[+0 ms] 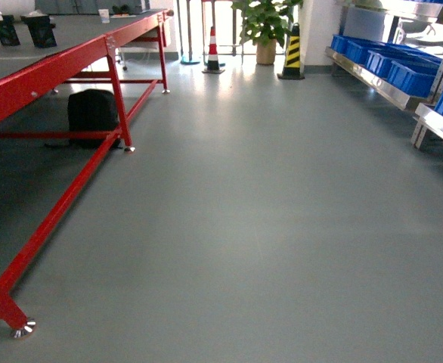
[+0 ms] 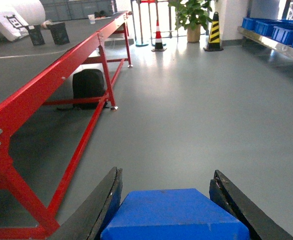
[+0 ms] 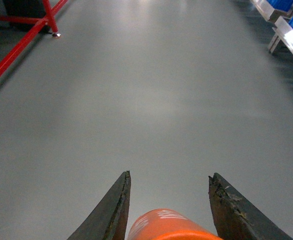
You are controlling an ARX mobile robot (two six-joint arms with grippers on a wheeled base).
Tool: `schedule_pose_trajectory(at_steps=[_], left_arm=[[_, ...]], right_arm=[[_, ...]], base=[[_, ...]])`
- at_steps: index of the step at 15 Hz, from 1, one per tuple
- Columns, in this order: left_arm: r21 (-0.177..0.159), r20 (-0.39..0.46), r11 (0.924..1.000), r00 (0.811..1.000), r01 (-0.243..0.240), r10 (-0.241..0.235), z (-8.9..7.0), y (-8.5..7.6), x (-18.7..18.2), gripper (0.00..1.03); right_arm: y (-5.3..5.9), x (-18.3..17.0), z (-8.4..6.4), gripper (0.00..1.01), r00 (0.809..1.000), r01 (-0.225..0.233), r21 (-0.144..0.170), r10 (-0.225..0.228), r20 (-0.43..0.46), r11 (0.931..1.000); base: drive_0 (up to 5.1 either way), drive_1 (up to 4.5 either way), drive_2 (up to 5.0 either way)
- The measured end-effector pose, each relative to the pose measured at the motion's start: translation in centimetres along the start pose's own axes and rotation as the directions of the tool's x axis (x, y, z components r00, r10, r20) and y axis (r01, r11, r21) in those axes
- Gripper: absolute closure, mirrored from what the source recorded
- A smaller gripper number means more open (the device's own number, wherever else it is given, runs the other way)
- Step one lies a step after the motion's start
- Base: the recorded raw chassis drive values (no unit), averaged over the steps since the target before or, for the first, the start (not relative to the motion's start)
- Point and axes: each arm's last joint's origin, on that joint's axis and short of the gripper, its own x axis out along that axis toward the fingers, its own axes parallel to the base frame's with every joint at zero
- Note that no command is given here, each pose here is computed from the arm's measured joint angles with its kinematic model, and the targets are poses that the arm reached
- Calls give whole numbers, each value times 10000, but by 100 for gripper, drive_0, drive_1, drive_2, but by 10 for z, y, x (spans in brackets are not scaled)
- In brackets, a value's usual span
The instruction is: Sort blue parts and orange caps into right shelf containers
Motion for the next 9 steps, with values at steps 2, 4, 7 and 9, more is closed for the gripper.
schedule_pose_trajectory(at_steps=[2, 4, 7, 9], left_arm=[[1, -4, 10000, 10000, 0, 0, 0, 0, 0, 58], [0, -19, 10000, 10000, 2, -2, 0, 0, 0, 58], [8, -41, 10000, 10000, 1, -1, 0, 0, 0, 58], [7, -34, 10000, 10000, 4, -4, 0, 0, 0, 58]], right_arm=[[0, 0, 0, 59, 10000, 0, 0, 0, 0, 10000], [0, 0, 0, 59, 10000, 0, -1, 0, -11, 10000], [0, 0, 0, 59, 10000, -4, -1, 4, -15, 10000], [0, 0, 0, 59, 10000, -1, -2, 1, -23, 10000]], base=[[0, 0, 0], [6, 440, -427], [6, 440, -427], [6, 440, -427]])
